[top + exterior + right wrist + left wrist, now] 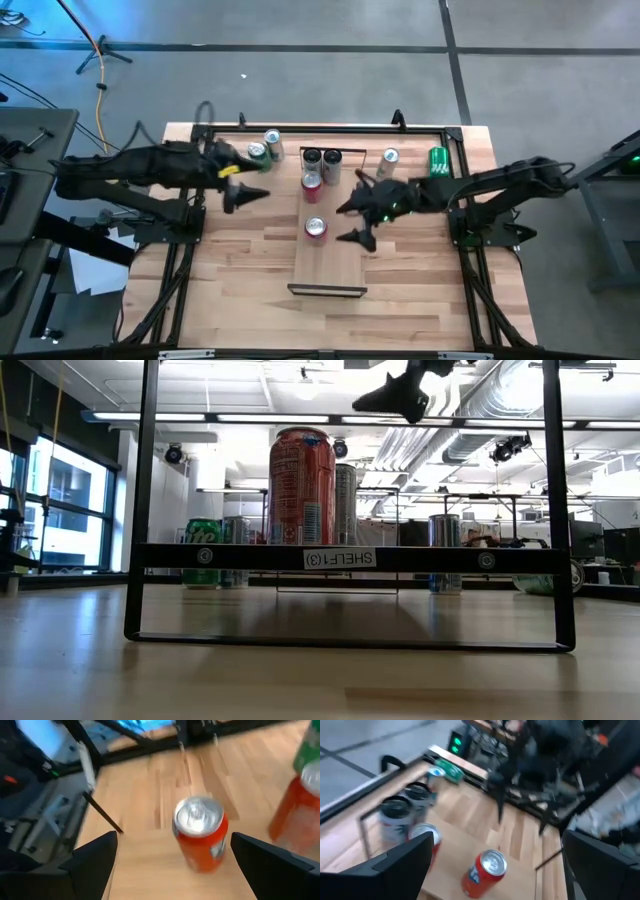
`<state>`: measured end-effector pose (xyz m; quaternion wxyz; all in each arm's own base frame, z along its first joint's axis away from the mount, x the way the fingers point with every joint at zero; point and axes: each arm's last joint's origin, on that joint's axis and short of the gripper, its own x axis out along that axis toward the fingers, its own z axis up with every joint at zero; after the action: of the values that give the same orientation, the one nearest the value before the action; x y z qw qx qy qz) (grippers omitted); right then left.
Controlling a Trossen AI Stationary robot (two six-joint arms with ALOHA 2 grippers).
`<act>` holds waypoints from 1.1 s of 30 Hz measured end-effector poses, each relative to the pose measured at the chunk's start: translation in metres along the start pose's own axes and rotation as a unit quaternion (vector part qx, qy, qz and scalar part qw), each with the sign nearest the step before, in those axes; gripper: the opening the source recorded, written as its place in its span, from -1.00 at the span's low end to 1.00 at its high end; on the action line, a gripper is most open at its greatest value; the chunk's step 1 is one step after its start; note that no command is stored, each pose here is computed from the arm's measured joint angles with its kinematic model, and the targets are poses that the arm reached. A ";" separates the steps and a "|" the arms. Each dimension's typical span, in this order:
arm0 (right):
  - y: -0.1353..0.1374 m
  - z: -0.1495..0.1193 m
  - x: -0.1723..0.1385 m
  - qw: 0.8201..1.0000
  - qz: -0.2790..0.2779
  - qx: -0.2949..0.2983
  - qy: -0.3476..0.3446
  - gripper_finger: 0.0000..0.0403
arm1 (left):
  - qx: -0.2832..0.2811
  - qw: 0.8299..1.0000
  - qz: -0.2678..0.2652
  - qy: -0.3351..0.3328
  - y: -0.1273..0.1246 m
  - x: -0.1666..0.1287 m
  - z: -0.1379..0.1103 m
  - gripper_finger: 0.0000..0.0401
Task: Place canned beverage on shelf
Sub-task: Put the left red soda can, aligned with the other red soda can on the shelf
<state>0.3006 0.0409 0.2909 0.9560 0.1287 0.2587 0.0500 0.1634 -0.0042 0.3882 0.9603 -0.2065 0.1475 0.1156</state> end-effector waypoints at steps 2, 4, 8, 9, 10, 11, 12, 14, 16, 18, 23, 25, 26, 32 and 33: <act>0.009 -0.007 0.008 1.000 -0.025 0.012 0.007 0.87 | -0.010 1.000 0.009 -0.026 0.003 -0.010 0.001 0.98; 0.020 -0.014 0.015 0.997 -0.066 0.031 0.022 0.87 | -0.002 0.999 0.020 -0.033 0.007 -0.019 -0.001 0.98; 0.041 -0.019 0.033 0.983 -0.165 0.077 0.018 0.87 | 0.040 0.998 0.034 -0.043 0.012 -0.028 -0.002 0.98; 0.045 -0.020 0.039 0.979 -0.182 0.091 0.012 0.87 | 0.048 0.997 0.039 -0.042 0.013 -0.029 -0.002 0.98; 0.050 -0.020 0.046 0.976 -0.193 0.104 0.006 0.87 | 0.050 0.997 0.040 -0.043 0.013 -0.030 -0.002 0.98; 0.054 -0.020 0.052 0.972 -0.204 0.112 0.002 0.87 | 0.052 0.997 0.045 -0.036 0.015 -0.031 -0.004 0.98; 0.057 -0.020 0.059 0.969 -0.215 0.119 -0.001 0.87 | 0.054 0.997 0.049 -0.030 0.016 -0.032 -0.005 0.98; 0.064 -0.017 0.073 0.965 -0.229 0.131 -0.006 0.87 | 0.064 0.996 0.054 -0.023 0.017 -0.033 -0.006 0.98; 0.069 -0.016 0.087 0.961 -0.240 0.140 0.003 0.87 | 0.077 0.995 0.063 -0.011 0.019 -0.033 -0.008 0.98; 0.074 -0.013 0.100 0.958 -0.250 0.138 0.017 0.87 | 0.082 0.994 0.067 -0.004 0.020 -0.033 -0.009 0.98; 0.079 -0.012 0.123 0.938 -0.312 0.127 0.084 0.87 | 0.087 0.993 0.075 0.013 0.022 -0.033 -0.013 0.98; 0.079 -0.011 0.127 0.925 -0.346 0.128 0.090 0.87 | 0.088 0.993 0.075 0.014 0.022 -0.033 -0.013 0.98; 0.079 -0.011 0.130 0.920 -0.358 0.131 0.088 0.87 | 0.088 0.993 0.076 0.016 0.022 -0.033 -0.013 0.98; 0.082 -0.008 0.141 0.920 -0.351 0.165 0.060 0.87 | 0.088 0.993 0.076 0.016 0.022 -0.033 -0.013 0.98; 0.083 -0.009 0.142 0.919 -0.351 0.173 0.052 0.87 | 0.088 0.993 0.076 0.016 0.022 -0.033 -0.013 0.98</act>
<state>0.4159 0.1453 0.2378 0.8600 0.1901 0.3415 -0.3280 0.1232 0.0046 0.3797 0.9608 -0.1110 0.1877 0.1712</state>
